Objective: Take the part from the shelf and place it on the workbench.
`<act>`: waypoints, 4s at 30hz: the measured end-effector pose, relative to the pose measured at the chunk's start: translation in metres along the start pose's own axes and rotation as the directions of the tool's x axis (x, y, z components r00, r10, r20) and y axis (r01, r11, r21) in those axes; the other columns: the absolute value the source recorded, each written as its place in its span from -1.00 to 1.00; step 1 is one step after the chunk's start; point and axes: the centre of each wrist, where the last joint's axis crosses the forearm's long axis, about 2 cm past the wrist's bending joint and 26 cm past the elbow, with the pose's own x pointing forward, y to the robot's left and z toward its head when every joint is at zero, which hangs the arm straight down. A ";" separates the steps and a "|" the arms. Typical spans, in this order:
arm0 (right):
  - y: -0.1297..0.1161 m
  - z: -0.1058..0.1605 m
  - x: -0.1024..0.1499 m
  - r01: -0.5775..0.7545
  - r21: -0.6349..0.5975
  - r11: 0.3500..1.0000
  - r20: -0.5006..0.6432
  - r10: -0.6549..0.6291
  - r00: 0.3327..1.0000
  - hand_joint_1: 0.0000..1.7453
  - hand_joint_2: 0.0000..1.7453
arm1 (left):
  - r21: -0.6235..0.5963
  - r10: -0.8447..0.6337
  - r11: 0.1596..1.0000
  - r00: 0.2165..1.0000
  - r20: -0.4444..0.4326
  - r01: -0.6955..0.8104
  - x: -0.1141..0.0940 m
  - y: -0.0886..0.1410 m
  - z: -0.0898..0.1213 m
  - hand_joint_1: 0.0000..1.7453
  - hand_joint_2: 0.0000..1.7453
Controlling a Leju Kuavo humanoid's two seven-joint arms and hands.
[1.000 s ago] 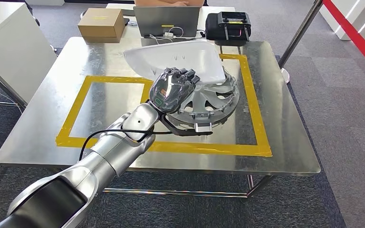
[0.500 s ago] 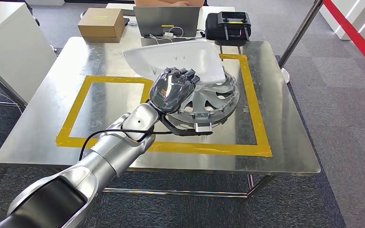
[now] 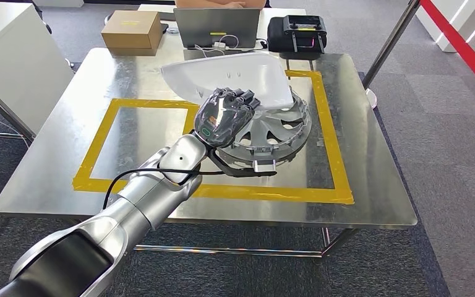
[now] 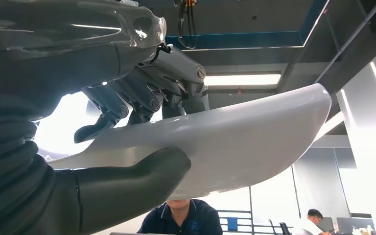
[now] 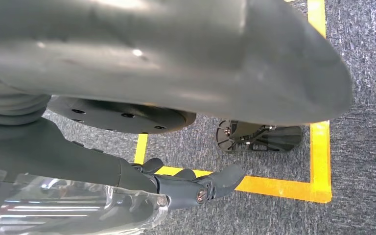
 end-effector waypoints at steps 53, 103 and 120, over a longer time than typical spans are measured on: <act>0.000 0.000 0.000 0.000 0.000 1.000 0.000 0.000 1.000 -1.00 -1.00 | 0.000 -0.003 1.000 1.000 0.005 0.003 0.000 0.000 -0.001 1.00 1.00; 0.000 0.000 0.000 0.000 0.000 1.000 0.000 0.000 1.000 -1.00 -1.00 | 0.000 -0.005 1.000 1.000 0.011 0.005 0.001 0.000 -0.001 1.00 1.00; 0.000 0.000 0.000 0.000 0.000 1.000 0.000 0.000 1.000 -1.00 -1.00 | 0.000 -0.005 1.000 1.000 0.012 0.005 0.001 0.000 -0.001 1.00 1.00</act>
